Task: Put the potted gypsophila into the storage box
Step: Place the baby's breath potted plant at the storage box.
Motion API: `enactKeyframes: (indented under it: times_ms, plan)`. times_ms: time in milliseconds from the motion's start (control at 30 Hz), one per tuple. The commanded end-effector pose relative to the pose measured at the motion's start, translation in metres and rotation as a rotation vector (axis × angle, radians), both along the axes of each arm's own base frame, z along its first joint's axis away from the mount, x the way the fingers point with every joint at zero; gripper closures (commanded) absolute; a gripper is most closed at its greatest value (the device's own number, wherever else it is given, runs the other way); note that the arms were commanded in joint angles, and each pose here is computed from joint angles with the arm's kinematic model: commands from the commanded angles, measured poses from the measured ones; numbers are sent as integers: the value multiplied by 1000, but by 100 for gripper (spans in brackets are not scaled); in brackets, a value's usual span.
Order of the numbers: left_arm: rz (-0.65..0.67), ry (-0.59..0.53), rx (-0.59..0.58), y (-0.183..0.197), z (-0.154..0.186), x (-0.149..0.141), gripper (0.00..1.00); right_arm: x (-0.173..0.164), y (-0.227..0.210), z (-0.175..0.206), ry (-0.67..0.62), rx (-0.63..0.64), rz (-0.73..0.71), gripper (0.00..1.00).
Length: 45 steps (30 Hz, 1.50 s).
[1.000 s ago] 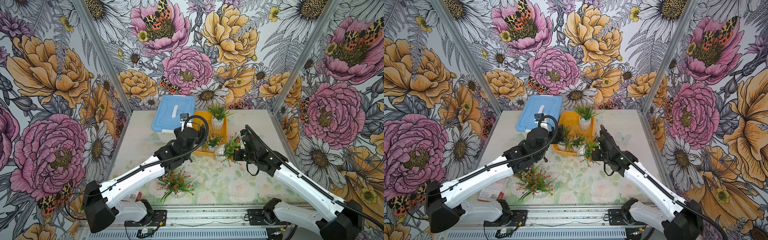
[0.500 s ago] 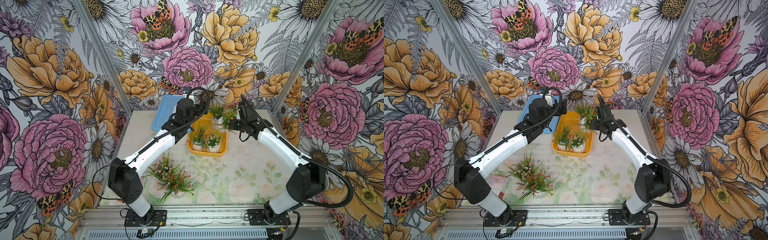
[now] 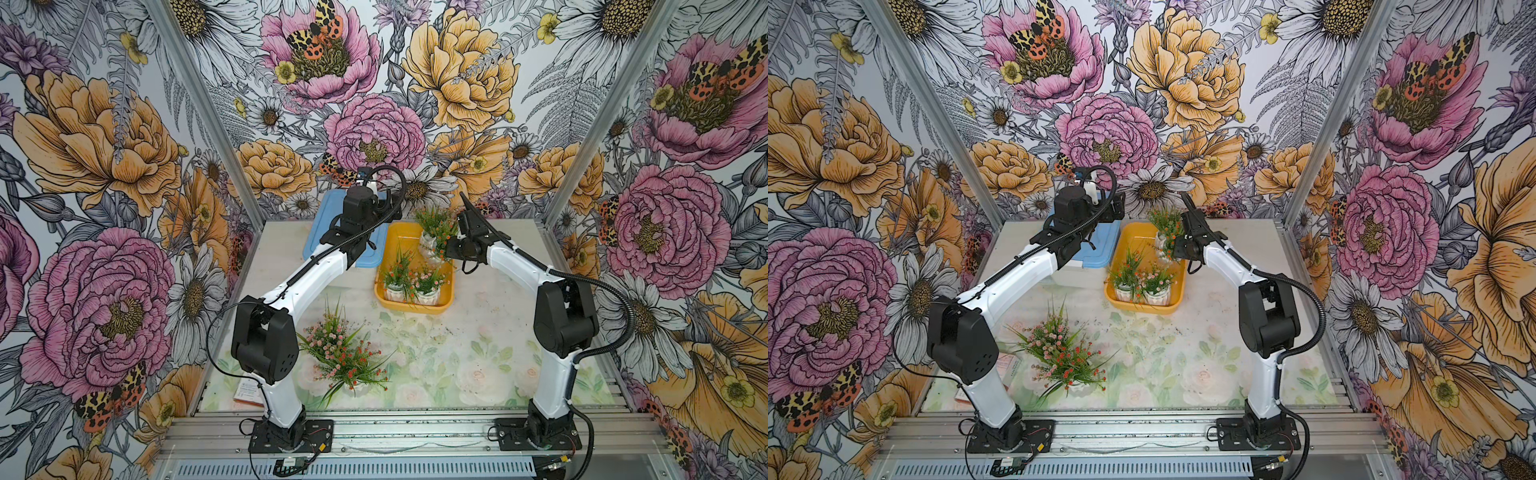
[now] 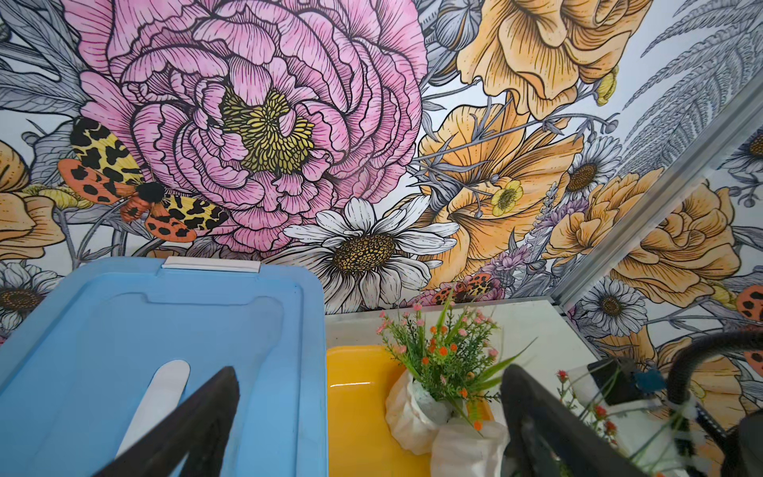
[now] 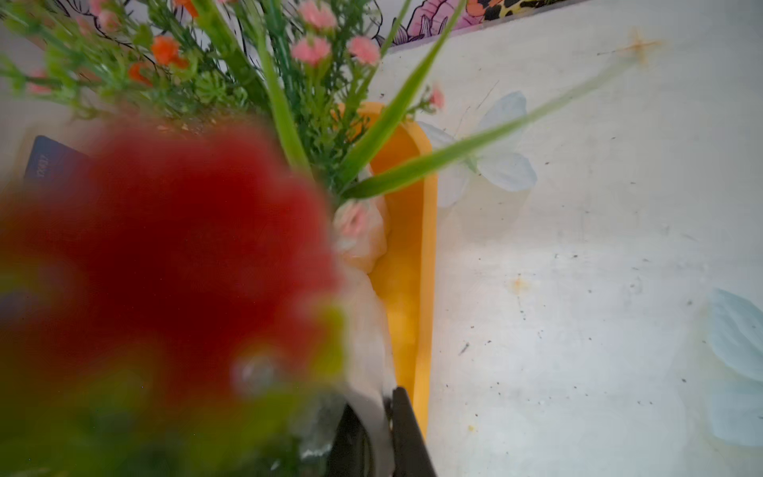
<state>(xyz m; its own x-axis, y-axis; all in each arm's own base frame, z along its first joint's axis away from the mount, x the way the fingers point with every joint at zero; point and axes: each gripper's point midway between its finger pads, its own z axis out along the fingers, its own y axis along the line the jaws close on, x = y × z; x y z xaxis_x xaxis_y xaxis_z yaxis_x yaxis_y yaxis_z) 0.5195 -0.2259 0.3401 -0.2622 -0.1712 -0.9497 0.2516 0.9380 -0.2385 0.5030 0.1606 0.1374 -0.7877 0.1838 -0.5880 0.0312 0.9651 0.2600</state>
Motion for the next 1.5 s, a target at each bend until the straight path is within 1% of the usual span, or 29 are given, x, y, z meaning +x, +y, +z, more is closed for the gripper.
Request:
enactKeyframes:
  times_ms: [0,67,133,167,600,733,967,1067,1233,1300,1367,1467]
  plan:
    - [-54,-36,-38,-3,16,8,1,16,10,13,-51,57,-10,100]
    - [-64,-38,-42,-3,17,10,1,17,12,6,-39,57,-11,100]
    - [-68,-14,-29,-7,1,19,1,18,14,2,-30,58,-10,100]
    - [-69,-12,-27,-7,-1,22,1,17,13,3,-29,65,-17,100]
    - [-85,33,-62,-13,-14,32,1,-13,-1,32,-66,56,-31,100]
    - [-98,38,-72,-18,-16,33,1,-14,0,32,-67,52,-18,100]
    - [-108,34,-64,-20,-13,26,1,0,15,12,-20,72,16,100]
    - [-97,29,-46,-18,-13,21,1,2,15,4,2,54,14,100]
    - [-61,25,-31,-9,-13,18,1,-3,8,-13,68,-11,19,100]
    - [-60,24,-30,-9,-13,18,1,-4,7,-19,85,-19,17,100]
    - [-60,23,-30,-9,-12,18,1,-3,9,-21,92,-15,19,97]
    - [-61,24,-31,-10,-13,19,1,1,13,-19,85,-4,25,88]
